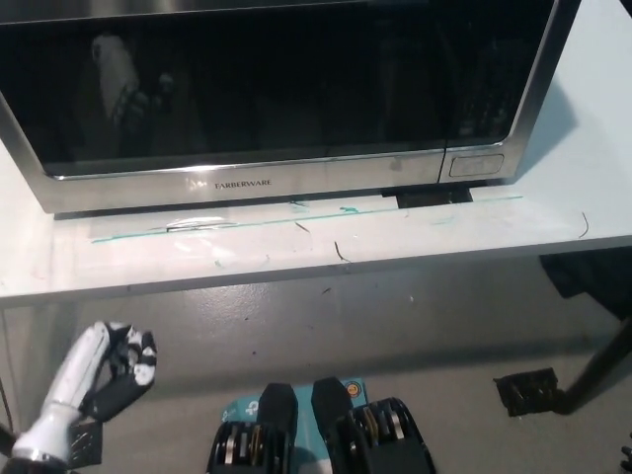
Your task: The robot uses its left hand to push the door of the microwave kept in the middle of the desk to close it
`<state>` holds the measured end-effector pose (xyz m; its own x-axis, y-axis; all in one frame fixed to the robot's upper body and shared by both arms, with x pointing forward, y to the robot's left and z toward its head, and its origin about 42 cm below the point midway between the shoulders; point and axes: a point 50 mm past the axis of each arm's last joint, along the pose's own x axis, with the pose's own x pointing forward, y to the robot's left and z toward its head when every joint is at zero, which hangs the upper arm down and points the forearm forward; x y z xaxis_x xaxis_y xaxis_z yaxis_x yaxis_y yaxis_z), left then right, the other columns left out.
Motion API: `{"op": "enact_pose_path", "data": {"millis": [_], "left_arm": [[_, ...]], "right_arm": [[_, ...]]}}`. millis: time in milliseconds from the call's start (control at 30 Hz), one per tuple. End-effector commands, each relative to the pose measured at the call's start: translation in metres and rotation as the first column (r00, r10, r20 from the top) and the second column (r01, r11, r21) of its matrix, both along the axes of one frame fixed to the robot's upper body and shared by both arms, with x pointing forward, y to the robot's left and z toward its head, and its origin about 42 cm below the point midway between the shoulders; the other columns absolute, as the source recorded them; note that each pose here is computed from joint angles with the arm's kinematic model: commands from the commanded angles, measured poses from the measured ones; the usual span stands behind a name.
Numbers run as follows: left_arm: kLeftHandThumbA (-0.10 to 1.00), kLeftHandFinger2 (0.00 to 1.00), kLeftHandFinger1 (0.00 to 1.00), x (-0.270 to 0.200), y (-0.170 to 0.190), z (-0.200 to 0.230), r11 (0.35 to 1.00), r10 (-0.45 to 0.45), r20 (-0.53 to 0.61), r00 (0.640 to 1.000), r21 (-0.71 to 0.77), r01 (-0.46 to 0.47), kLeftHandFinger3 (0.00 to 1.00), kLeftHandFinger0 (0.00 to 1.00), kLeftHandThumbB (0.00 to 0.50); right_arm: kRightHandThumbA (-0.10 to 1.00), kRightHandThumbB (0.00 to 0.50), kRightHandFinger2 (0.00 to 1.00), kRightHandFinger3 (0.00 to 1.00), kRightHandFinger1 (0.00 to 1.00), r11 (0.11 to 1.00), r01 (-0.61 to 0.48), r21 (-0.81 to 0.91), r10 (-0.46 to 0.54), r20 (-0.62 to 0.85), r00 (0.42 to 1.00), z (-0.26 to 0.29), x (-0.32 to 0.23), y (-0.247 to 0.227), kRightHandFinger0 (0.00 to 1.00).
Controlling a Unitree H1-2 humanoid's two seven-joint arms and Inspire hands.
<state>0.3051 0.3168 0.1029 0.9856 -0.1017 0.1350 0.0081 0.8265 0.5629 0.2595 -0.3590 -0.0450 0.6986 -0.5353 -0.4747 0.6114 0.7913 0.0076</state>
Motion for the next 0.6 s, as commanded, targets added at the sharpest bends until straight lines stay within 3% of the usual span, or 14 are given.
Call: {"op": "enact_pose_path", "data": {"millis": [0,133,333,400,433,533,567], "left_arm": [[-0.1,0.27,0.16,0.002,0.012,-0.004,0.998,0.067,0.126,0.99,-0.017,-0.065,0.34,0.11,0.124],[-0.1,0.26,0.15,-0.001,0.017,-0.021,0.993,0.117,0.085,0.989,-0.029,-0.115,0.33,0.11,0.122],[-0.1,0.24,0.13,0.0,0.026,-0.034,0.986,0.163,0.054,0.985,-0.039,-0.161,0.3,0.08,0.116],[-0.1,0.2,0.08,0.0,0.038,-0.035,0.969,0.226,0.027,0.974,-0.105,-0.223,0.28,0.03,0.12],[-0.1,0.19,0.07,0.0,0.039,-0.037,0.964,0.237,0.026,0.971,-0.131,-0.232,0.28,0.03,0.12],[-0.1,0.24,0.12,0.004,0.04,-0.046,0.941,0.301,-0.046,0.952,-0.146,-0.305,0.37,0.07,0.117],[-0.1,0.25,0.14,0.004,0.037,-0.051,0.931,0.309,-0.076,0.948,-0.179,-0.318,0.39,0.09,0.109]], "right_arm": [[0.1,0.061,0.57,0.76,0.5,0.999,-0.023,-0.033,0.025,0.055,0.998,0.015,0.016,-0.008,0.49],[0.11,0.08,0.56,0.74,0.48,0.999,-0.021,-0.027,0.022,0.059,0.998,0.015,0.018,-0.007,0.47],[0.1,0.06,0.59,0.75,0.49,1.0,-0.025,-0.004,0.025,0.069,0.997,0.015,0.025,-0.001,0.47],[0.13,0.056,0.69,0.79,0.64,0.999,-0.04,-0.006,0.041,0.064,0.997,0.014,0.03,0.007,0.67],[0.15,0.059,0.7,0.79,0.67,0.999,-0.048,-0.014,0.049,0.055,0.997,0.013,0.03,0.007,0.73],[0.15,0.059,0.68,0.79,0.66,0.999,-0.045,-0.028,0.047,0.061,0.997,0.013,0.03,0.002,0.7],[0.12,0.06,0.63,0.77,0.57,0.999,-0.032,-0.029,0.034,0.064,0.997,0.017,0.03,-0.002,0.57]]}}
